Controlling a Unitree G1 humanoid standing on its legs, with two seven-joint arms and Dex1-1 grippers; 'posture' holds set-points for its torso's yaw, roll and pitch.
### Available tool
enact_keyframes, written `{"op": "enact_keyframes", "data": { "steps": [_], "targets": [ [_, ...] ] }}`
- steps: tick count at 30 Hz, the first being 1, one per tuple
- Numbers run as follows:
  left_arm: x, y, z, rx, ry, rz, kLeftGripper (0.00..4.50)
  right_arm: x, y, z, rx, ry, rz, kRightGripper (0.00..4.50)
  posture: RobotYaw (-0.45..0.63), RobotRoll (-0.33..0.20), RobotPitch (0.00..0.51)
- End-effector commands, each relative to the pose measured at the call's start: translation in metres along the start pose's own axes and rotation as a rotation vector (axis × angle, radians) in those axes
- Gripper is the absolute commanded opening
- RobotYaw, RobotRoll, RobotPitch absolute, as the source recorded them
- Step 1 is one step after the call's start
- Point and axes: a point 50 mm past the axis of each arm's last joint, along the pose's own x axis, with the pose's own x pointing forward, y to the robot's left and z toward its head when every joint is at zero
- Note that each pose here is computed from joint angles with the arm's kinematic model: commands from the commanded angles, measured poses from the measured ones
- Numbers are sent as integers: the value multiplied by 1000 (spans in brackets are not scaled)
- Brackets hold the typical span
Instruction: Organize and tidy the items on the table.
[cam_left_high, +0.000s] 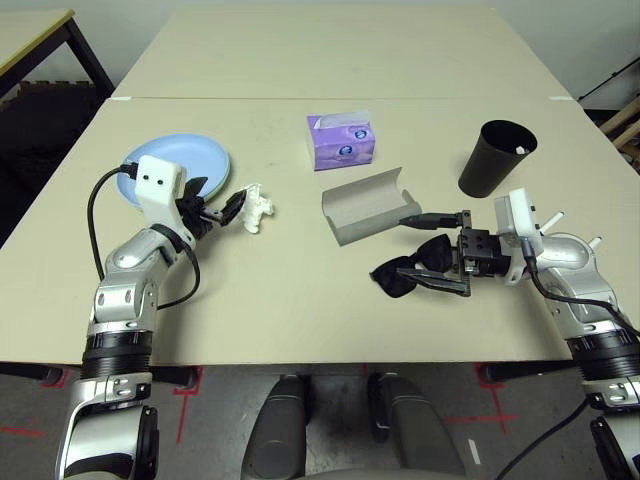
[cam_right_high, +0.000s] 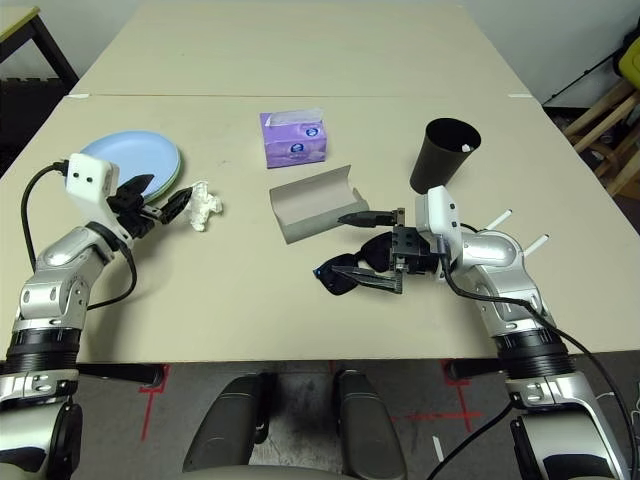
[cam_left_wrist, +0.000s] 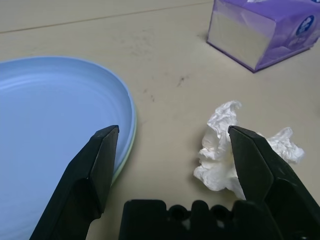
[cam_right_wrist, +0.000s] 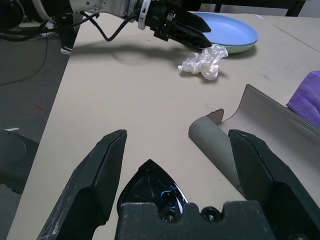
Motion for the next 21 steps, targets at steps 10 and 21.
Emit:
{"op": "enact_keyframes", "data": {
  "steps": [10,21],
  "targets": [
    [0,-23,-1,-12,22,-173,4461,-3,3,0,-4,8,3,4500,95,0,163],
    [-1,-27,-4,-32,71,-259,4297,-1,2,2,-7,3,1,4500,94,0,165]
  ]
}}
